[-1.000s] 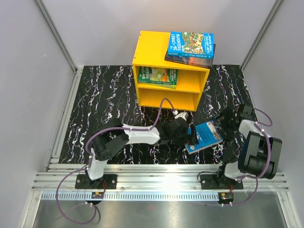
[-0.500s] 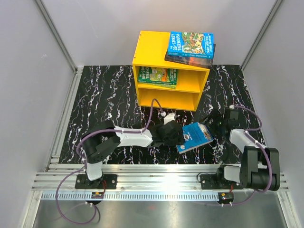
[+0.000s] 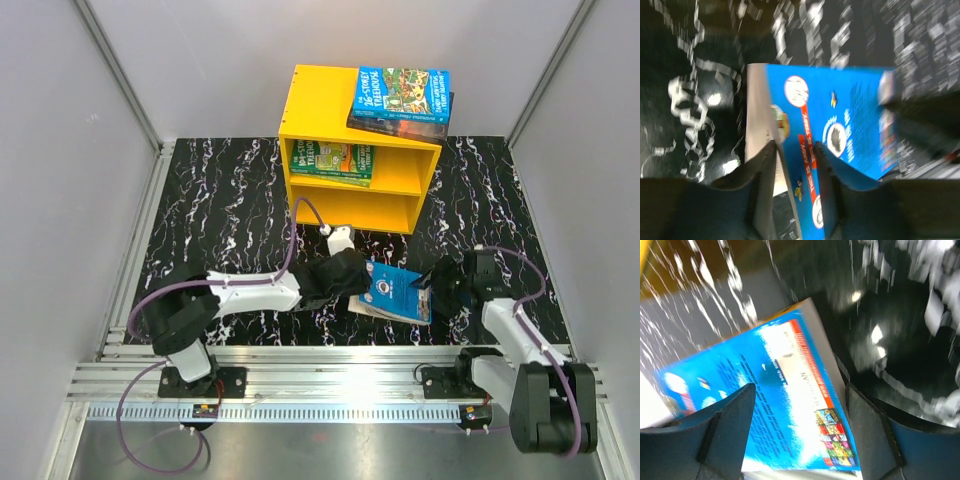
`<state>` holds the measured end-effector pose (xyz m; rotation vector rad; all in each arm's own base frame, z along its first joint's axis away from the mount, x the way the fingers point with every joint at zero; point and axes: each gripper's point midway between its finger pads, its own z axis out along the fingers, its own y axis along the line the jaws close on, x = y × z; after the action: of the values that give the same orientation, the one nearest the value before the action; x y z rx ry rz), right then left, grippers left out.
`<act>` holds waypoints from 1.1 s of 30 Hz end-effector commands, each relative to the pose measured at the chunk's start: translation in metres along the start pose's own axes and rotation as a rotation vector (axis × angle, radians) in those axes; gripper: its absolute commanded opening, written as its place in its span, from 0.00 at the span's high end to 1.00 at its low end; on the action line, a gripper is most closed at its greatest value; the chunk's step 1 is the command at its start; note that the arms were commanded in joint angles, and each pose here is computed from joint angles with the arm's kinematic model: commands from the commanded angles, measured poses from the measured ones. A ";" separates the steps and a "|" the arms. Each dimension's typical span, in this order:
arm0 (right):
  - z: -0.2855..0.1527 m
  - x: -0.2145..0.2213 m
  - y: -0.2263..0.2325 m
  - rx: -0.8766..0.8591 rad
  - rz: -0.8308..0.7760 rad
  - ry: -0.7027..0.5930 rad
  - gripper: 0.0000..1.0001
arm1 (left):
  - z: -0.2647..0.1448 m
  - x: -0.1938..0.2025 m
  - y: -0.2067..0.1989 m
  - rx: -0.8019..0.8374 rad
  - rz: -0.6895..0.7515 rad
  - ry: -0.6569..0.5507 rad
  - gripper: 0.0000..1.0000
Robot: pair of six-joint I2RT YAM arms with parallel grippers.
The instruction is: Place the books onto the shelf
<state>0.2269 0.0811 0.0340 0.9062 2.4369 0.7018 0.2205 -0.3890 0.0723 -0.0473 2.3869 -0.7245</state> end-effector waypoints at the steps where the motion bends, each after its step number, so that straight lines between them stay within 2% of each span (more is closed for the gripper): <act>1: -0.019 0.052 0.017 -0.081 0.080 0.214 0.22 | -0.034 -0.054 -0.096 0.327 -0.082 -0.150 0.67; 2: -0.022 0.052 0.018 -0.089 0.076 0.209 0.22 | -0.035 -0.055 -0.098 0.332 -0.071 -0.152 0.87; 3: -0.024 0.052 0.019 -0.091 0.074 0.207 0.22 | -0.036 -0.057 -0.100 0.336 -0.067 -0.154 0.98; 4: -0.026 0.053 0.020 -0.095 0.068 0.206 0.22 | -0.036 -0.058 -0.101 0.336 -0.060 -0.158 1.00; 6: -0.032 0.052 0.023 -0.101 0.049 0.202 0.22 | -0.040 -0.061 -0.105 0.353 -0.019 -0.165 1.00; 8: -0.039 0.052 0.023 -0.093 0.032 0.194 0.22 | -0.047 -0.064 -0.107 0.360 0.089 -0.176 1.00; 12: -0.067 0.027 0.034 -0.085 -0.086 0.059 0.10 | -0.077 -0.083 -0.109 0.382 0.375 -0.241 1.00; 13: -0.073 0.023 0.037 -0.087 -0.106 0.032 0.04 | -0.080 -0.082 -0.100 0.372 0.489 -0.255 1.00; 14: -0.083 0.021 0.037 -0.087 -0.120 -0.001 0.00 | -0.085 -0.082 -0.097 0.377 0.543 -0.259 1.00; 19: -0.102 0.015 0.059 -0.193 -0.141 -0.066 0.00 | -0.118 -0.081 -0.085 0.429 0.791 -0.290 1.00; 23: -0.113 0.011 0.087 -0.328 -0.230 -0.086 0.00 | -0.128 -0.073 -0.080 0.467 0.899 -0.265 1.00; 25: -0.118 0.019 0.103 -0.432 -0.277 -0.047 0.00 | -0.133 -0.070 -0.085 0.510 0.941 -0.260 1.00; 26: -0.122 0.014 0.120 -0.520 -0.315 -0.076 0.00 | -0.135 -0.067 -0.089 0.537 0.952 -0.252 1.00; 27: -0.122 0.030 0.125 -0.608 -0.322 0.006 0.00 | -0.137 -0.065 -0.093 0.567 0.963 -0.245 1.00; 29: -0.133 0.030 0.146 -0.762 -0.387 -0.019 0.00 | -0.137 -0.059 -0.093 0.583 0.994 -0.216 1.00; 30: -0.130 0.040 0.143 -0.798 -0.369 0.035 0.00 | -0.137 -0.058 -0.095 0.592 0.999 -0.209 1.00; 32: -0.141 0.044 0.153 -0.904 -0.429 0.022 0.00 | -0.140 -0.060 -0.099 0.602 1.011 -0.208 1.00; 33: -0.140 0.054 0.148 -0.933 -0.417 0.081 0.00 | -0.140 -0.060 -0.101 0.607 1.014 -0.208 1.00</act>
<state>0.1978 0.1516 0.1776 0.2916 2.0745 1.2854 0.1775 -0.3765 0.2107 1.1304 1.7170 -0.7340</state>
